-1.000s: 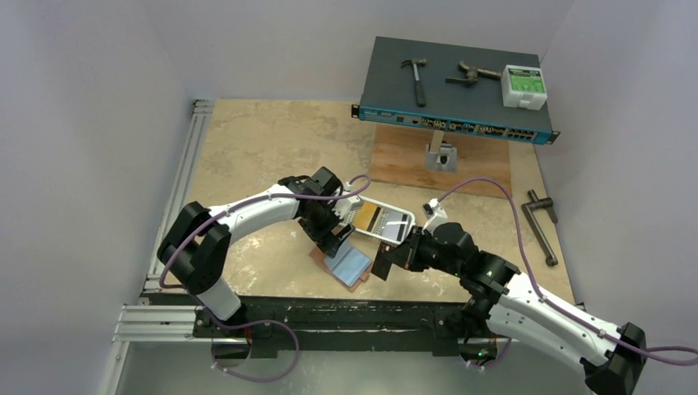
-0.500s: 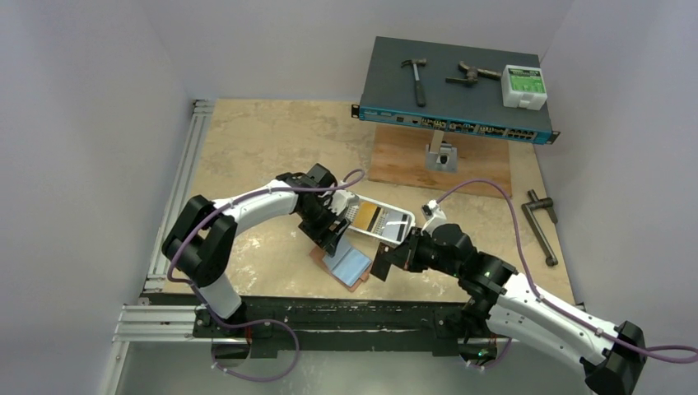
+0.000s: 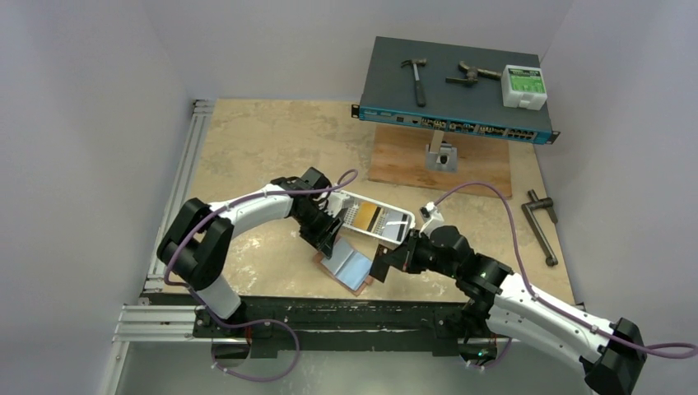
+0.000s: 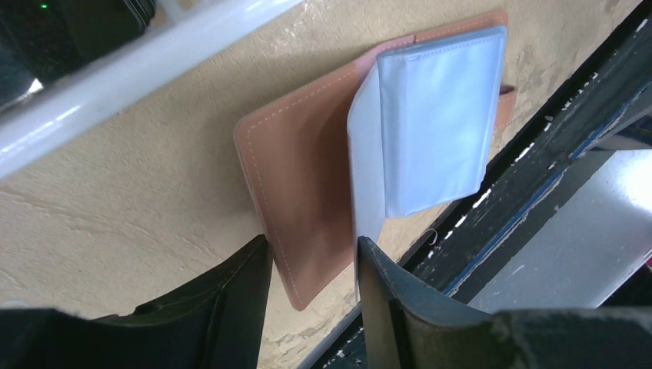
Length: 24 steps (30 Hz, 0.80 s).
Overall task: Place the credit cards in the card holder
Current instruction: Pick up the card holder from the center of the board.
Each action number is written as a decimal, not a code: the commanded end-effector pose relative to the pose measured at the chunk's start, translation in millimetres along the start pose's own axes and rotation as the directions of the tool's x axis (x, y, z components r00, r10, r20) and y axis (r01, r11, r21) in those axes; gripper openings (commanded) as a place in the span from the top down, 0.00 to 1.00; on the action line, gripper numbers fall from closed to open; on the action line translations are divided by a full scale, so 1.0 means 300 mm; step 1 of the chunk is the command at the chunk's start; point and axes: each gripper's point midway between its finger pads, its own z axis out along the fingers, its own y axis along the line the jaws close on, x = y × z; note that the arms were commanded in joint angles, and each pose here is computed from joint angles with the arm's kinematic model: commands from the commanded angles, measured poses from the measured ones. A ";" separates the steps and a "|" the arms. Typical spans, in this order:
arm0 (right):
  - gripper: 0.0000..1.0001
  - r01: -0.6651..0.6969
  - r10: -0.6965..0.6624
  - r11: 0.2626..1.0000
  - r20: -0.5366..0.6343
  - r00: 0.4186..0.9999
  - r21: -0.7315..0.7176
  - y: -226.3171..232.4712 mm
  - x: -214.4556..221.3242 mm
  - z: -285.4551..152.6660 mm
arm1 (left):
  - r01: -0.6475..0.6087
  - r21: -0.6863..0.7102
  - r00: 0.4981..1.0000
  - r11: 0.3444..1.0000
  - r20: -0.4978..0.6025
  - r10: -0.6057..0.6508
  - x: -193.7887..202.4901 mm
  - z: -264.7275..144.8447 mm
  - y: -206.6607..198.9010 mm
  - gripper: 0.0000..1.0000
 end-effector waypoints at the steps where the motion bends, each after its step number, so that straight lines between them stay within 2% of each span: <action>1: 1.00 -0.014 0.015 0.999 0.014 1.000 -0.035 0.006 0.002 0.012 | 0.017 0.067 0.997 0.998 0.071 -0.021 -0.034 -0.030 -0.051 0.59; 5: 1.00 -0.022 0.022 1.000 -0.004 1.000 -0.017 -0.017 0.021 0.027 | 0.041 0.088 0.997 0.995 0.054 -0.046 -0.035 -0.014 -0.057 0.70; 12: 1.00 -0.047 0.046 0.999 -0.027 0.999 -0.005 -0.049 0.054 0.044 | 0.067 0.113 0.995 0.991 0.068 -0.075 -0.037 -0.005 -0.070 1.00; 19: 1.00 -0.068 0.068 0.998 -0.080 0.994 0.011 -0.066 0.095 0.037 | 0.068 0.120 0.991 0.990 0.109 -0.082 -0.041 -0.019 -0.081 1.00; 24: 1.00 -0.093 0.088 0.995 -0.190 0.978 -0.019 -0.061 0.170 0.021 | 0.066 0.109 0.989 0.992 0.121 -0.079 -0.041 -0.025 -0.078 1.00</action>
